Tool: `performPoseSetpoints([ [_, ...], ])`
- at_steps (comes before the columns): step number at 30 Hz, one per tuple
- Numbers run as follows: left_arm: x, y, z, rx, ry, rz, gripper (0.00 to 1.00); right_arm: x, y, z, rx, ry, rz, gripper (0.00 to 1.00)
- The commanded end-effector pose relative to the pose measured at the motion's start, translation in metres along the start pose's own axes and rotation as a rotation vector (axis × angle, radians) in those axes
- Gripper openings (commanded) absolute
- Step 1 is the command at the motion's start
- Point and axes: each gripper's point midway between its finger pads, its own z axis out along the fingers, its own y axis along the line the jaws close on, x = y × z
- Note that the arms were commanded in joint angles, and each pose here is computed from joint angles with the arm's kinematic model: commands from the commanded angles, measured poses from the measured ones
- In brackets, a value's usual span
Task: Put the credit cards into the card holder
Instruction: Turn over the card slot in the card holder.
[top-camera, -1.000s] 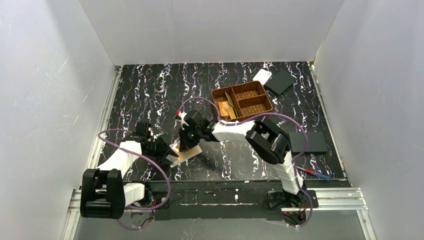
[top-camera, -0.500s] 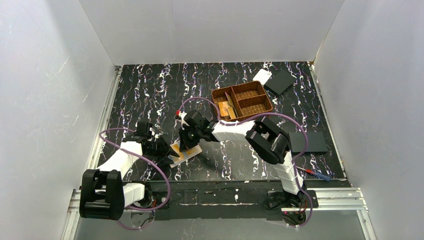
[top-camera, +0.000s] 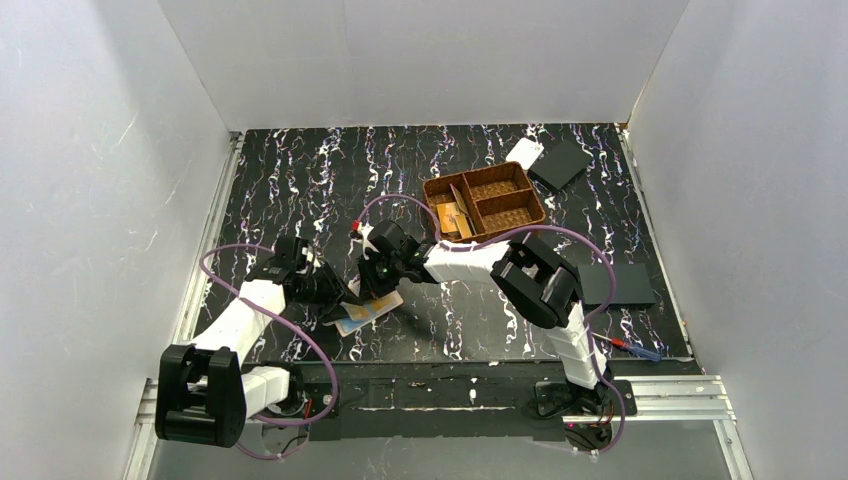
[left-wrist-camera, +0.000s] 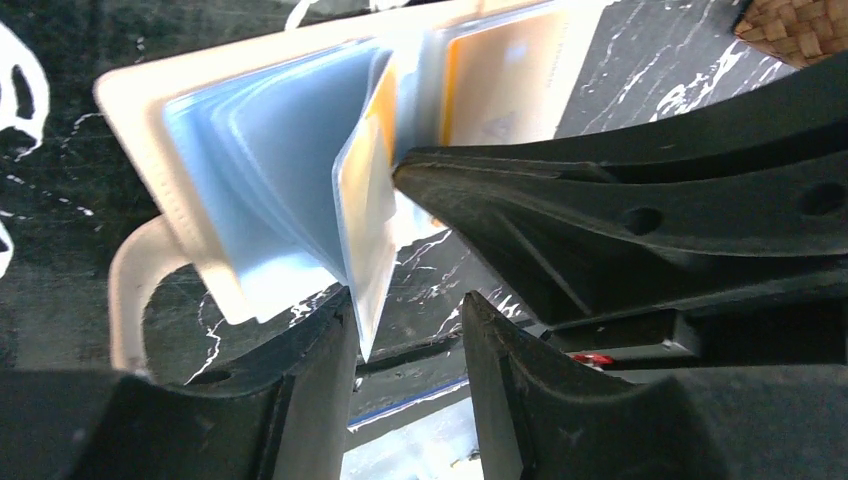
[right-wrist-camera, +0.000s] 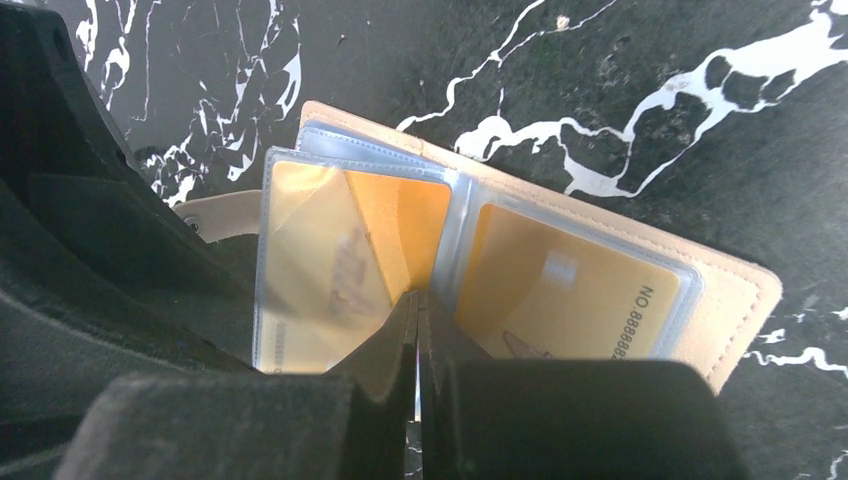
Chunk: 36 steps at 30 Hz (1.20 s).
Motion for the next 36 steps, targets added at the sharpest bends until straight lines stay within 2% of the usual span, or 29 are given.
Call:
performPoseSetpoints([
  [1, -0.006, -0.017, -0.007, 0.033, -0.018, 0.049, 0.41, 0.009, 0.007, -0.001, -0.035, 0.027, 0.053, 0.05],
  [8, -0.015, -0.023, -0.005, 0.03, -0.017, 0.08, 0.42, -0.008, 0.007, -0.02, -0.069, -0.029, 0.145, 0.14],
  [17, -0.013, -0.028, 0.008, 0.023, 0.025, 0.101, 0.43, -0.027, 0.002, -0.059, -0.08, -0.146, 0.172, 0.26],
  [20, -0.013, -0.031, 0.013, 0.02, 0.034, 0.11, 0.43, -0.025, 0.002, -0.061, -0.111, -0.147, 0.174, 0.28],
  [24, -0.016, -0.039, 0.012, 0.027, 0.026, 0.133, 0.44, -0.023, 0.008, -0.064, -0.145, -0.144, 0.134, 0.31],
  [28, -0.017, -0.045, 0.012, 0.032, 0.026, 0.141, 0.44, -0.011, 0.008, -0.071, -0.181, -0.165, 0.099, 0.38],
  [32, -0.018, -0.046, 0.014, 0.026, 0.031, 0.146, 0.45, -0.009, 0.002, -0.081, -0.23, -0.245, 0.083, 0.43],
  [36, -0.017, -0.04, 0.016, 0.008, 0.033, 0.144, 0.45, -0.008, 0.004, -0.087, -0.25, -0.298, -0.034, 0.51],
])
